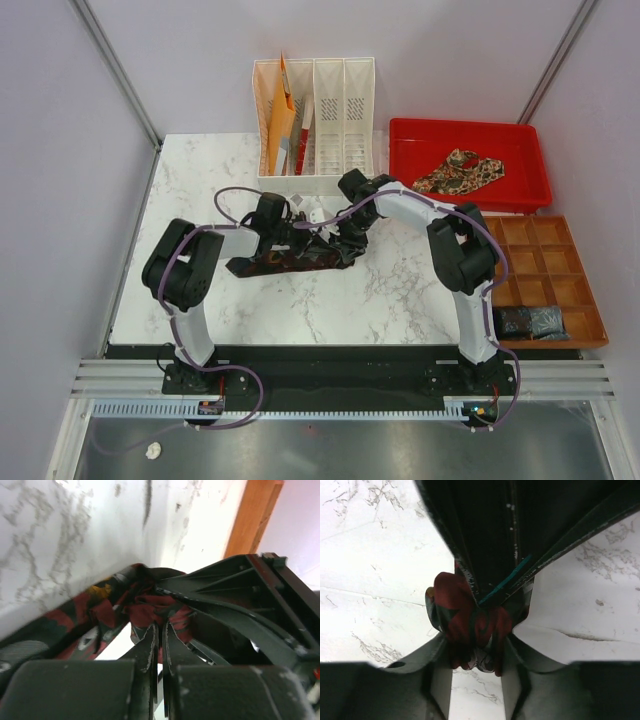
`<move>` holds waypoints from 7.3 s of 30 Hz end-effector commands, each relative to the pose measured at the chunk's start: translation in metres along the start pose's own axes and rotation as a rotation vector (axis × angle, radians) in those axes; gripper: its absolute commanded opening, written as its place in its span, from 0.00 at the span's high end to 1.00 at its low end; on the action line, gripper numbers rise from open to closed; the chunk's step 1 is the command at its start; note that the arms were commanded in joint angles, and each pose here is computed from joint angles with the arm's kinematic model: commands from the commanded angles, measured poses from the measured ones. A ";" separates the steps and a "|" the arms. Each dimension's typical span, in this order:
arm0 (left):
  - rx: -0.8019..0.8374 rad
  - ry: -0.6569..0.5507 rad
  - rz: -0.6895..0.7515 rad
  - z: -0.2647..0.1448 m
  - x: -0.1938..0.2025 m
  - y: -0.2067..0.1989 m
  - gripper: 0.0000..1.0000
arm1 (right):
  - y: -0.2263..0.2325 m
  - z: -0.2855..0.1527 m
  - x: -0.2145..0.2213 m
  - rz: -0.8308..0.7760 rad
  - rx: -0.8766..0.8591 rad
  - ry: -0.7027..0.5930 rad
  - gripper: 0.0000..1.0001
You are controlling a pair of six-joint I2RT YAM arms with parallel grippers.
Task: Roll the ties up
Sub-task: Roll the tie at the center of the board.
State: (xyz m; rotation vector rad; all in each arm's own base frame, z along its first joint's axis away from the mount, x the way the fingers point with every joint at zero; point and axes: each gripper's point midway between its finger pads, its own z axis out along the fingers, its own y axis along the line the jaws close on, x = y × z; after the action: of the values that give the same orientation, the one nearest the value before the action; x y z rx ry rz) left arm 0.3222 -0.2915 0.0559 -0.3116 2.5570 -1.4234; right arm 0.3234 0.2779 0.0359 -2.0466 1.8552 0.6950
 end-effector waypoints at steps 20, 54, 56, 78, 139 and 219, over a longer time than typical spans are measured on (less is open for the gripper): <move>-0.356 0.057 0.073 -0.015 0.011 0.096 0.98 | 0.006 -0.004 -0.044 0.226 -0.046 -0.292 0.10; 0.059 -0.065 0.158 -0.052 -0.009 -0.007 0.63 | -0.010 0.020 -0.021 0.067 0.317 -0.112 0.99; 0.072 -0.060 0.154 -0.052 -0.007 -0.013 0.61 | -0.008 0.020 -0.020 0.057 0.312 -0.112 0.99; -0.080 0.017 0.033 -0.015 0.013 0.030 0.85 | -0.004 0.015 -0.030 0.016 0.311 -0.130 0.90; -0.067 0.021 0.102 -0.079 0.012 0.038 0.79 | 0.004 0.034 -0.071 -0.307 0.139 -0.221 0.98; -0.019 -0.008 0.050 -0.029 -0.005 -0.008 0.52 | 0.002 0.020 -0.043 0.095 0.013 -0.157 1.00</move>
State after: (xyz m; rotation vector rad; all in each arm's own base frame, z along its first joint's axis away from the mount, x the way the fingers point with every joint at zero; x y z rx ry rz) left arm 0.3153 -0.2592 0.0660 -0.2818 2.6033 -1.3281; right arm 0.3170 0.3235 0.0456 -1.8790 1.8390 0.8126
